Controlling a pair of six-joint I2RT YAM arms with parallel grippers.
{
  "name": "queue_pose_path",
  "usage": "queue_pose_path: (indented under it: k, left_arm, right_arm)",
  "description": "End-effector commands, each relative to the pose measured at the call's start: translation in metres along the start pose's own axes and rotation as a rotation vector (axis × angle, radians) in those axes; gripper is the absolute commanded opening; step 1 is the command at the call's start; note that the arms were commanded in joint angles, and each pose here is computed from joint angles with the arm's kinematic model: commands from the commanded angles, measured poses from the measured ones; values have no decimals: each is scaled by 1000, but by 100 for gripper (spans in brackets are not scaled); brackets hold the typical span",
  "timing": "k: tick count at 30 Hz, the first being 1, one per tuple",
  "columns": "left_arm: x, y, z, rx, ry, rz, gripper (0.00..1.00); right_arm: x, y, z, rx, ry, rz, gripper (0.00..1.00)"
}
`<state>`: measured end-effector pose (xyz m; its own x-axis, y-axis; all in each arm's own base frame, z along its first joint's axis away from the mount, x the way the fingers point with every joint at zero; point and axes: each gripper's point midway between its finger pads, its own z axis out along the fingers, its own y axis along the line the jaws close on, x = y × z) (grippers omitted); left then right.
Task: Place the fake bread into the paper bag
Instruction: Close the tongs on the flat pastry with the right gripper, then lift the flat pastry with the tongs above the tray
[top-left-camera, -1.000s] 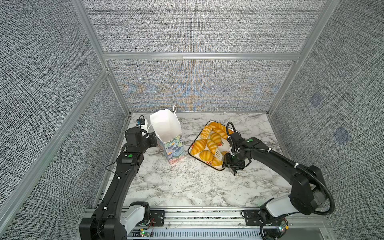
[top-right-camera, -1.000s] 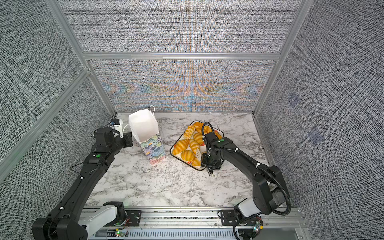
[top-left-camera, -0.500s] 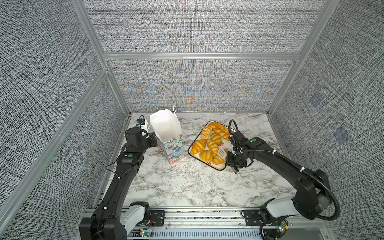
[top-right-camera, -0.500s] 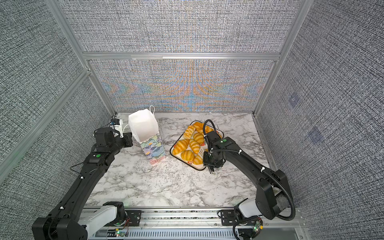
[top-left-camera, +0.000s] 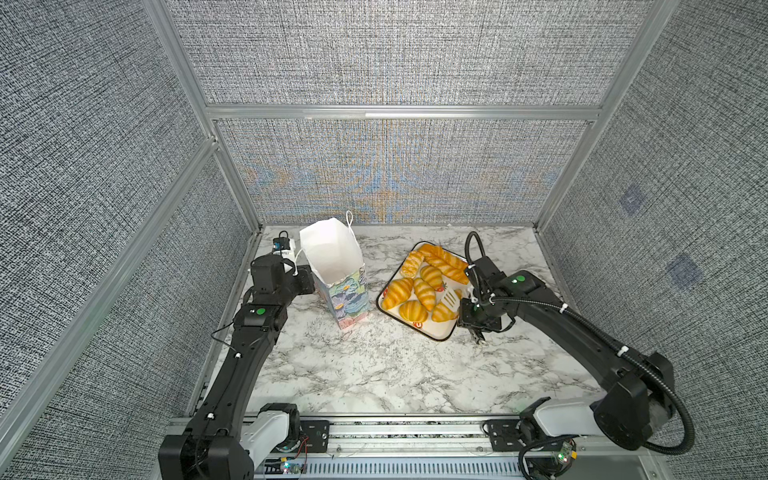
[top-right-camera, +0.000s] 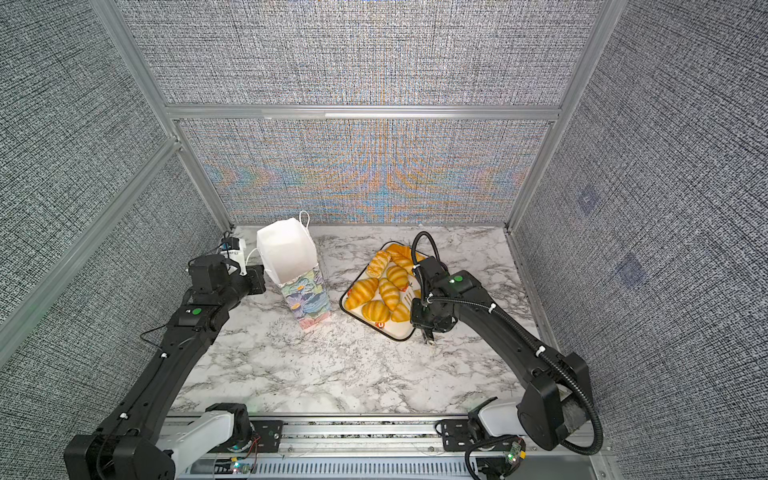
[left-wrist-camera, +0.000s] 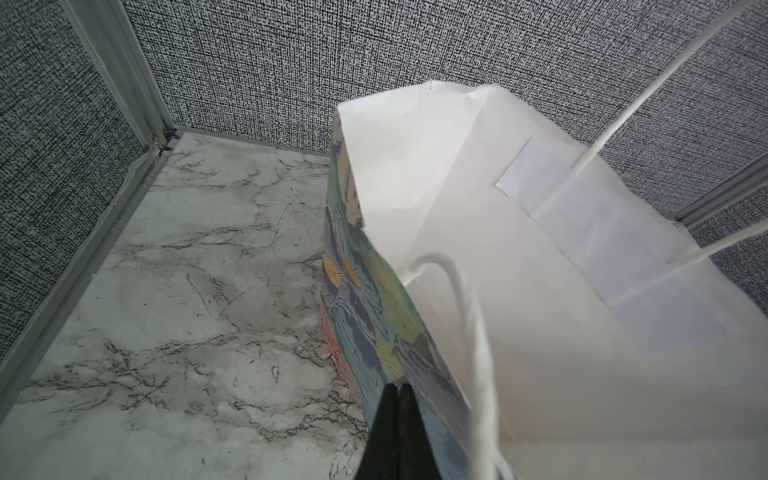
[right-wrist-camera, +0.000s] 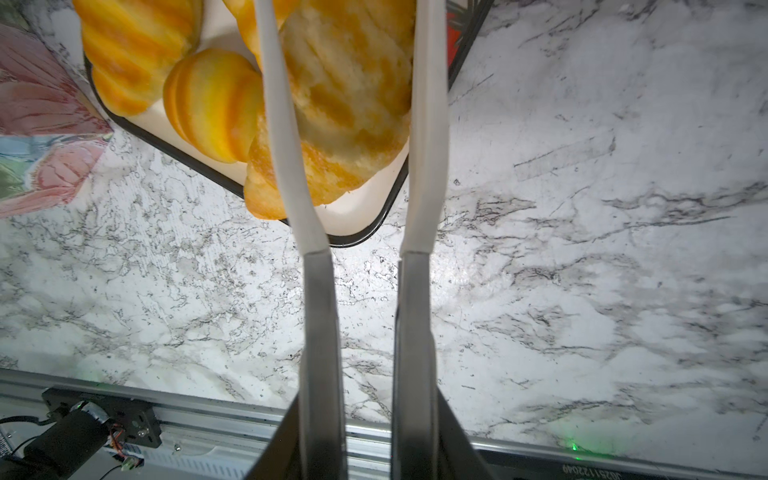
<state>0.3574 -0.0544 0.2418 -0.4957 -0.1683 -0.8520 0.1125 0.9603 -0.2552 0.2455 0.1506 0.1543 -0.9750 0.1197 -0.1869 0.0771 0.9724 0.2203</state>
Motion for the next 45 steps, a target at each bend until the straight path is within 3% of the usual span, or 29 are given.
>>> queue_pose_path:
  k: [1,18,35,45]
  left_arm:
    - [-2,1,0,-5,-4,4,0]
    - [-2,1,0,-8,-5,5,0]
    - [-3,1,0,-4,-10,4,0]
    - [-3,2,-1,-8,-13,2,0]
  right_arm:
    - [-10,6,-12,-19,-49,-15,33]
    - [-60,56,-56,-182,-205,-70,32]
    - [-112,105,-126,-286,-425,-140,32]
    - [-132,143,-165,-416,-555,-186,32]
